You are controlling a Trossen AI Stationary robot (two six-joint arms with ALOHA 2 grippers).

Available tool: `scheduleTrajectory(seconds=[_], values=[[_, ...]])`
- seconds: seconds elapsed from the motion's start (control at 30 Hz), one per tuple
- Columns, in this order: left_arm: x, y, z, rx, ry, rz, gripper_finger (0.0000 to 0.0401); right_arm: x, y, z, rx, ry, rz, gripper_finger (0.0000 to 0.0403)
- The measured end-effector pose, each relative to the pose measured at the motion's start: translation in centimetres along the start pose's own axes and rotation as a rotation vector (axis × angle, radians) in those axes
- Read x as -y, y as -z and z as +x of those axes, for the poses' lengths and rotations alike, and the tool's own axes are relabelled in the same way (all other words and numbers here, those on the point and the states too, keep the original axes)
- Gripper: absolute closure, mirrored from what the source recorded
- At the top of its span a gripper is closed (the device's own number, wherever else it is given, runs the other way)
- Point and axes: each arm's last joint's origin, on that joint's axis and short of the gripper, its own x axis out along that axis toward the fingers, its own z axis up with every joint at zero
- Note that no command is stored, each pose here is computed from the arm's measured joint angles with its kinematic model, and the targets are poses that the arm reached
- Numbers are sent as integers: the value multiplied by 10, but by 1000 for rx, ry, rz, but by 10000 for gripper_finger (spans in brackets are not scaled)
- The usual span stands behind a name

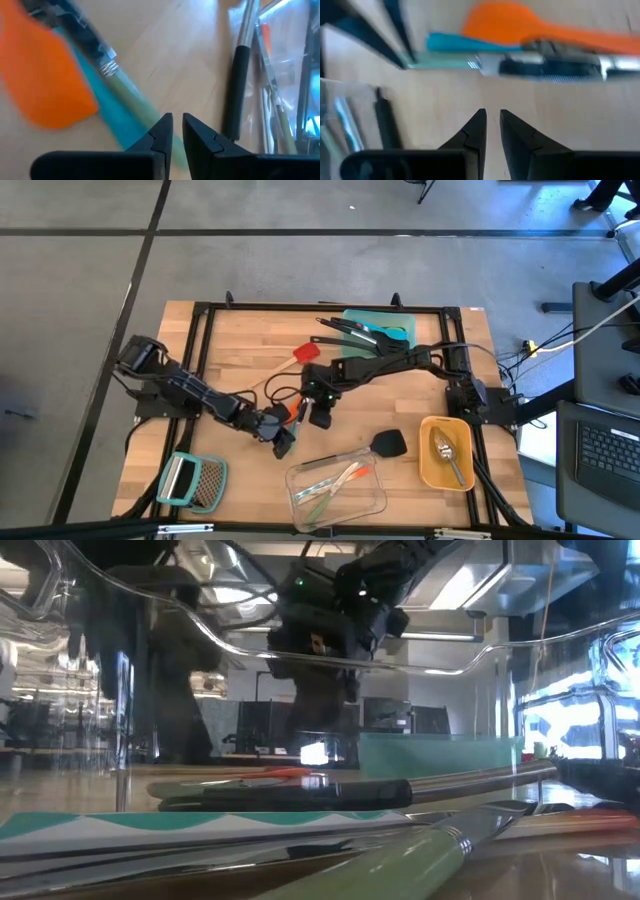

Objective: Pick & Place Kitchen Items
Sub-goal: Put the green table knife into the transparent bin

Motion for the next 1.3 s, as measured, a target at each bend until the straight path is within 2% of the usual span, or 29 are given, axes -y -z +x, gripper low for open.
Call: scheduleTrajectory(seconds=[0.13,0.3,0.47,0.63,0.77,0.97,1.3], values=[[10,-5,9,-4,7,52,374,4,9,-3,-70,115,94,345],[12,-4,25,-68,-97,101,381,-3,17,-16,-77,255,104,350],[14,-1,31,-67,-128,121,387,-23,20,-52,53,206,22,371],[11,1,29,-93,-172,118,393,-36,38,-85,164,215,-38,377],[9,4,28,-115,-194,132,395,-43,44,-98,204,91,-87,377],[6,4,22,-147,-235,149,395,-49,45,-99,178,-105,-153,377],[-8,-5,1,-176,-390,188,395,-50,45,-97,179,-115,-171,377]])
